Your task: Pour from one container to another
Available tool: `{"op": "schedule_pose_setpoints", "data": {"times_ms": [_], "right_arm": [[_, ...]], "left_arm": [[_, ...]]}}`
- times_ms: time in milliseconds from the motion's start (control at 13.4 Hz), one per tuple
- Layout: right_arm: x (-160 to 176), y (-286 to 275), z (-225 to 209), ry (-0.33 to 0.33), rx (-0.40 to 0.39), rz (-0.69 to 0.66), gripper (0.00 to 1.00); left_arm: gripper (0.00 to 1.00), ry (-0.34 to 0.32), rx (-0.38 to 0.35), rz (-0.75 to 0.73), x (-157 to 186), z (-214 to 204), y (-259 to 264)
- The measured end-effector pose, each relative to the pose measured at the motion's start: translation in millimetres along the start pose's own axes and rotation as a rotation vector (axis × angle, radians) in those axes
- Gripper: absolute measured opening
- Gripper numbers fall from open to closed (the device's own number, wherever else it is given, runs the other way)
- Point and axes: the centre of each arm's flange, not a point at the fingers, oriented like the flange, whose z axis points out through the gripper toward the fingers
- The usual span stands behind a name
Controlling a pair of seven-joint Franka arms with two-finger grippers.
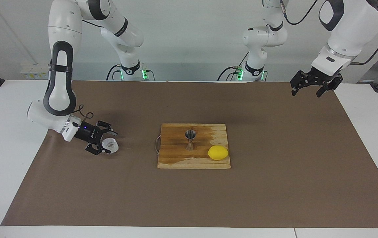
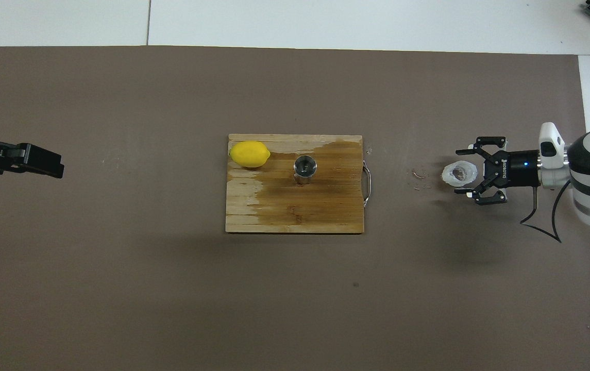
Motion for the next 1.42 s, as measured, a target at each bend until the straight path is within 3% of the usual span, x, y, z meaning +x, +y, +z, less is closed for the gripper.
{"op": "schedule_pose_setpoints", "data": {"times_ms": [149, 299, 597, 970, 1119, 1418], "right_arm": [[48, -5, -19, -0.143, 0.017, 0.102, 1.00], [86, -11, -23, -0.239, 0.008, 0.210, 1.00], [95, -10, -14, -0.490, -0.076, 0.431, 1.00], [118, -15, 11, -0.758, -0.264, 0.763, 1.00], [139, -22, 24, -0.819, -0.326, 0.956, 1.00], [167, -31, 16, -0.868, -0.443, 1.333, 1.00]], "left_arm": [[1.00, 0.000, 0.000, 0.000, 0, 0, 0], [1.00, 0.000, 0.000, 0.000, 0, 0, 0], [1.00, 0.000, 0.000, 0.000, 0, 0, 0], [1.00, 0.000, 0.000, 0.000, 0, 0, 0], [1.00, 0.000, 0.000, 0.000, 0, 0, 0], [1.00, 0.000, 0.000, 0.000, 0, 0, 0]]}}
